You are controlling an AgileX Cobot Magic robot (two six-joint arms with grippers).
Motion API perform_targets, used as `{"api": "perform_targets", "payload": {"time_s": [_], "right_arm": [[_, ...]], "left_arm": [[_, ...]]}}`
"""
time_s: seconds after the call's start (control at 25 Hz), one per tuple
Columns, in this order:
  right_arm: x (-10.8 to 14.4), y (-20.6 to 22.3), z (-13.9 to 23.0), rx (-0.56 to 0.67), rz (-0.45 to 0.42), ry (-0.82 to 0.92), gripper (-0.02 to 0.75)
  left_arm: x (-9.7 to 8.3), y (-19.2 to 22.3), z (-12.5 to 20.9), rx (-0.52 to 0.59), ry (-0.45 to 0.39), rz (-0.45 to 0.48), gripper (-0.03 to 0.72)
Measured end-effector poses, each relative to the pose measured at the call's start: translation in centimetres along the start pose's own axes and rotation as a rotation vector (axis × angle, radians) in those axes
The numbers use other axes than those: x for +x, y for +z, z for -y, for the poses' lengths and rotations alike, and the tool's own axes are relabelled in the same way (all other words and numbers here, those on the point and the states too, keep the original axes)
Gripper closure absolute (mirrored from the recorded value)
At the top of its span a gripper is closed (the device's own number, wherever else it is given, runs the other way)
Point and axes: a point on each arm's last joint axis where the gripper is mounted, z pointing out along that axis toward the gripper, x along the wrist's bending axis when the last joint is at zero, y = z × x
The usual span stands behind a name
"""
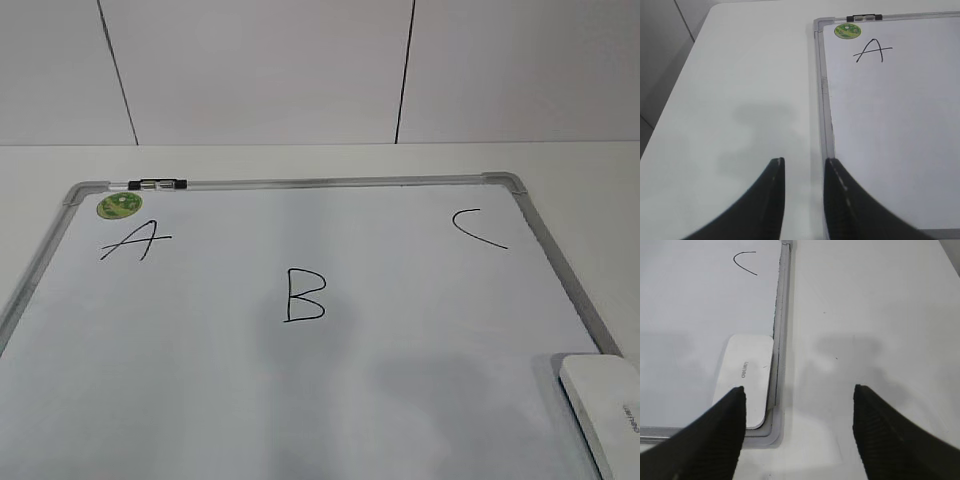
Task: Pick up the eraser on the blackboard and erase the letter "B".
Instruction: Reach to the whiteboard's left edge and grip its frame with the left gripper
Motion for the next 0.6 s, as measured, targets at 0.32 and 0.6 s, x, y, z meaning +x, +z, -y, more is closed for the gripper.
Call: {"api": "perform_targets", "payload": {"time_s": [0.32,0.6], "right_arm": [[0.5,-0.6,-3.6,0.131,-0.071,0.023,0.219],[1.1,1.0,-7.1,0.275,-0.124,0.042,0.219]], "left_arm": [[0.0,0.0,0.0,0.000,-0.001,0.002,0.475],[0.0,0.2,-0.2,0.039,-0.039,0.004,0.469]]}}
